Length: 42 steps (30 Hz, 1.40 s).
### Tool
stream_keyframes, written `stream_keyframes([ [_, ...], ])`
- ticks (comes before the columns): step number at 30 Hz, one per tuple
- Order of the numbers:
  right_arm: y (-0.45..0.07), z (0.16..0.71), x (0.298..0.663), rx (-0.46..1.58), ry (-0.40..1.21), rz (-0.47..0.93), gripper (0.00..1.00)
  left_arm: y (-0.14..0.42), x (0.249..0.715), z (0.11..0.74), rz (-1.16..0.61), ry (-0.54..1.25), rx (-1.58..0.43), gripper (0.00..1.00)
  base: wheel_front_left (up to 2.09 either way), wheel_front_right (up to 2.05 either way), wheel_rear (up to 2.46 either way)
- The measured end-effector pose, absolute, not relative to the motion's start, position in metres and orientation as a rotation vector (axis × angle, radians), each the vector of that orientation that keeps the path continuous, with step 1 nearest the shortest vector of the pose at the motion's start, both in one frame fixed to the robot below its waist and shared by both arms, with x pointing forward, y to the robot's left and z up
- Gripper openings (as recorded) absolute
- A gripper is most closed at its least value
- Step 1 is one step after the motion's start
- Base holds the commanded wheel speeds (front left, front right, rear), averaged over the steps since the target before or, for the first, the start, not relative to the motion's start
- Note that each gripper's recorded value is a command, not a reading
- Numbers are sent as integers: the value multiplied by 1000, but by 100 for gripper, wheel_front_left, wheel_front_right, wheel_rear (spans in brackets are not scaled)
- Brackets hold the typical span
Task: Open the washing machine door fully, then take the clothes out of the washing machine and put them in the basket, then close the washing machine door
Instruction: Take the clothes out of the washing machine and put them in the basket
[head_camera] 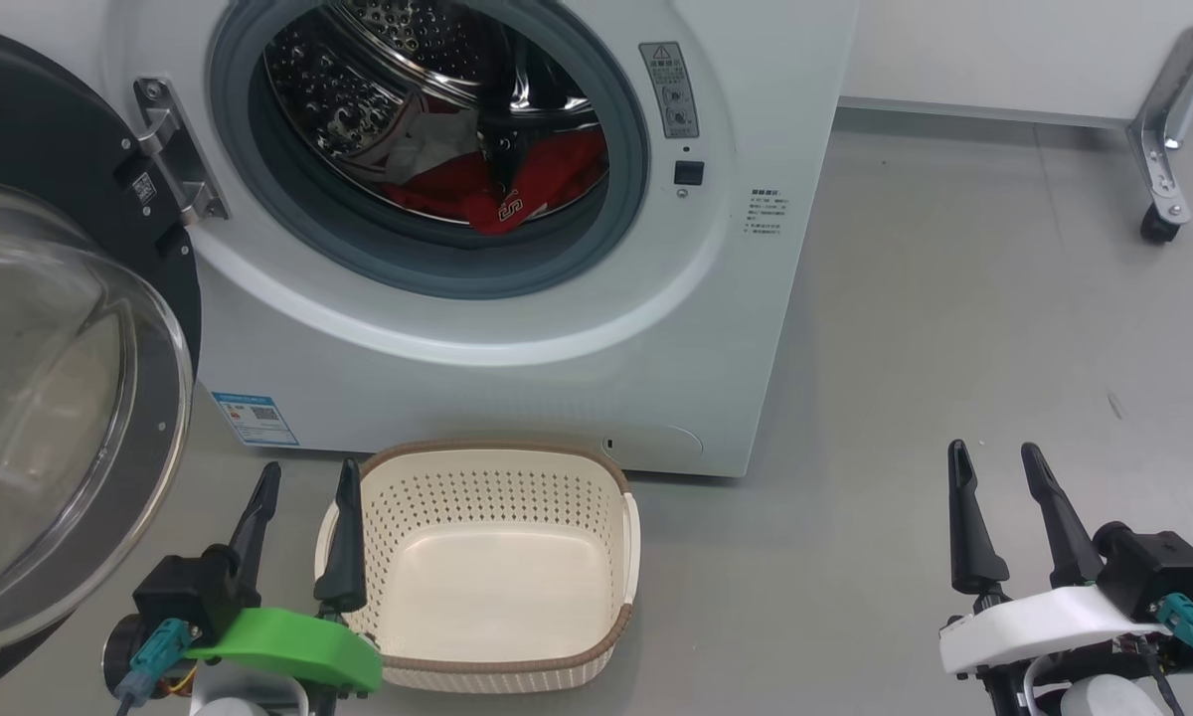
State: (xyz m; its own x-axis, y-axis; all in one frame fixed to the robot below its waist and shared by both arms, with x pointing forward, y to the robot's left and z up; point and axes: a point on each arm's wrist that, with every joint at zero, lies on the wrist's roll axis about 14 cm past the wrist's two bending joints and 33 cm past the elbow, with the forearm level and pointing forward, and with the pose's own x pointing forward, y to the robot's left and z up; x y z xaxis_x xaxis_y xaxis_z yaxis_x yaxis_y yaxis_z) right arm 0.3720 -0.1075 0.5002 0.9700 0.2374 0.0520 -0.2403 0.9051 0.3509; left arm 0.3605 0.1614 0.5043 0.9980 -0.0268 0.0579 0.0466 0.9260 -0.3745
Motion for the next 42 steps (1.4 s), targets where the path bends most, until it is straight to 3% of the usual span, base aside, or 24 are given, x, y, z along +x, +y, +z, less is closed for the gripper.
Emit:
stream_keyframes([
  [21,-107,499,372,366,-5,246,100,159,359,503,-42,-49,-361,100,94,-104,10],
  [42,-107,495,373,368,7,243,100,158,358,497,-46,-31,-364,100,30,-30,0],
])
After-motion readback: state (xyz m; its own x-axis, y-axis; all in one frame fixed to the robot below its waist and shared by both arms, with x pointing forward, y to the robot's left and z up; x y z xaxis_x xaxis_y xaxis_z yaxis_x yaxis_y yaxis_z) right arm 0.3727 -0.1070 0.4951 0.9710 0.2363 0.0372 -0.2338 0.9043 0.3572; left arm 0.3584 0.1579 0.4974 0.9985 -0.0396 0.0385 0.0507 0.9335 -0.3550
